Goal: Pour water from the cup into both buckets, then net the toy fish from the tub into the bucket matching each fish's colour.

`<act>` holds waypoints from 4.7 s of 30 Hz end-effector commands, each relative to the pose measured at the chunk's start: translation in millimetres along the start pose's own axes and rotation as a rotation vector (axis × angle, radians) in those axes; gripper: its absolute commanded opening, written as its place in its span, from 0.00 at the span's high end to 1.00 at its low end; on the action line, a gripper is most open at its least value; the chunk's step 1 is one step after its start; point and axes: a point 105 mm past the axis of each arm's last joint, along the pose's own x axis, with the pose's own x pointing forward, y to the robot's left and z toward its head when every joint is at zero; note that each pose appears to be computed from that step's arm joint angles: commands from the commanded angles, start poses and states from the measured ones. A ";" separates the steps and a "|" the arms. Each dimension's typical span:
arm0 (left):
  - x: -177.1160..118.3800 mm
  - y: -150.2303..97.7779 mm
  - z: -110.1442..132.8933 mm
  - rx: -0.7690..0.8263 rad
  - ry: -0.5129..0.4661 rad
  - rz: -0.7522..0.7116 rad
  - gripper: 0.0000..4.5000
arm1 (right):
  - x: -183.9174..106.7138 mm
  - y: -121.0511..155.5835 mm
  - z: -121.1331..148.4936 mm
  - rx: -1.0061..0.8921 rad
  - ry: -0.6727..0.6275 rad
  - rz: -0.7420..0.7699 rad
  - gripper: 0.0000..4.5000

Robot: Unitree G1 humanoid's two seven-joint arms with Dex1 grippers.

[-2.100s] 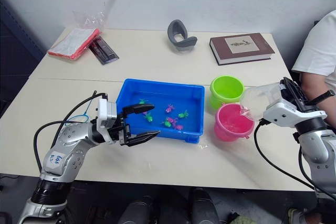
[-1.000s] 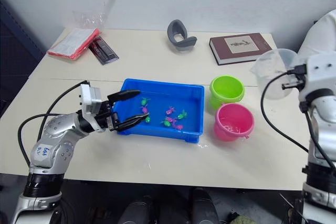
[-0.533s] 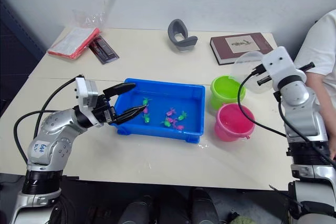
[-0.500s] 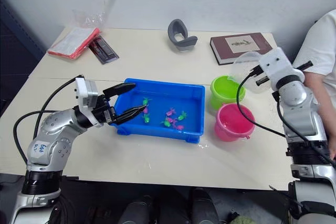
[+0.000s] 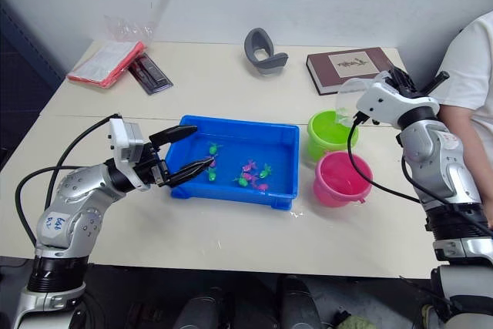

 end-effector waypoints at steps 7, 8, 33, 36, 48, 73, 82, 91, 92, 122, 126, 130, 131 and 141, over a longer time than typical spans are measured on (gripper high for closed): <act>1.0 -4.8 11.3 0.070 -0.023 -0.009 0.00 | 2.1 -22.8 7.5 -0.153 -0.078 -0.128 0.98; 1.2 -4.6 11.3 0.072 -0.024 -0.009 0.00 | 1.6 -25.0 8.6 -0.161 -0.090 -0.147 0.98; 2.8 -3.4 7.9 0.068 -0.022 -0.002 0.00 | 1.0 -11.4 1.8 0.000 -0.062 -0.163 0.98; 2.0 -3.2 7.2 0.063 -0.015 -0.012 0.00 | -1.4 -12.9 -0.9 0.134 -0.043 -0.147 0.98; -7.0 -2.0 10.2 0.056 0.014 -0.121 0.00 | -34.8 -11.6 -63.0 0.974 0.291 -0.162 0.98; -10.8 -35.8 3.5 -0.045 0.122 -0.348 0.00 | -101.2 99.0 -122.9 1.366 0.605 -0.208 0.98; -29.2 -30.1 1.9 -0.057 0.171 -0.297 0.00 | -132.9 108.0 -111.9 1.341 0.650 -0.042 0.07; -92.4 -15.8 -6.7 -0.072 0.261 -0.011 0.00 | -175.7 57.8 -94.5 1.258 0.520 0.184 0.01; -105.0 -13.6 -11.6 -0.096 0.280 0.038 0.00 | -170.3 41.4 -79.8 1.214 0.383 0.217 0.01; -230.8 76.6 -28.5 -0.230 0.600 1.042 0.00 | -159.2 40.1 110.9 1.038 -0.746 0.865 0.01; -189.0 115.5 -37.6 -0.275 0.621 0.976 0.00 | -155.6 38.7 115.7 1.034 -0.749 0.864 0.01; -155.2 141.0 -68.8 -0.346 0.706 0.910 0.00 | -157.0 41.9 120.2 1.008 -0.730 0.871 0.01; -151.1 144.6 -74.3 -0.345 0.722 0.897 0.00 | -156.6 41.5 120.8 1.007 -0.725 0.864 0.01; -134.6 149.0 -128.7 -0.447 0.887 0.859 0.12 | -160.7 35.9 119.3 0.988 -0.660 0.807 0.00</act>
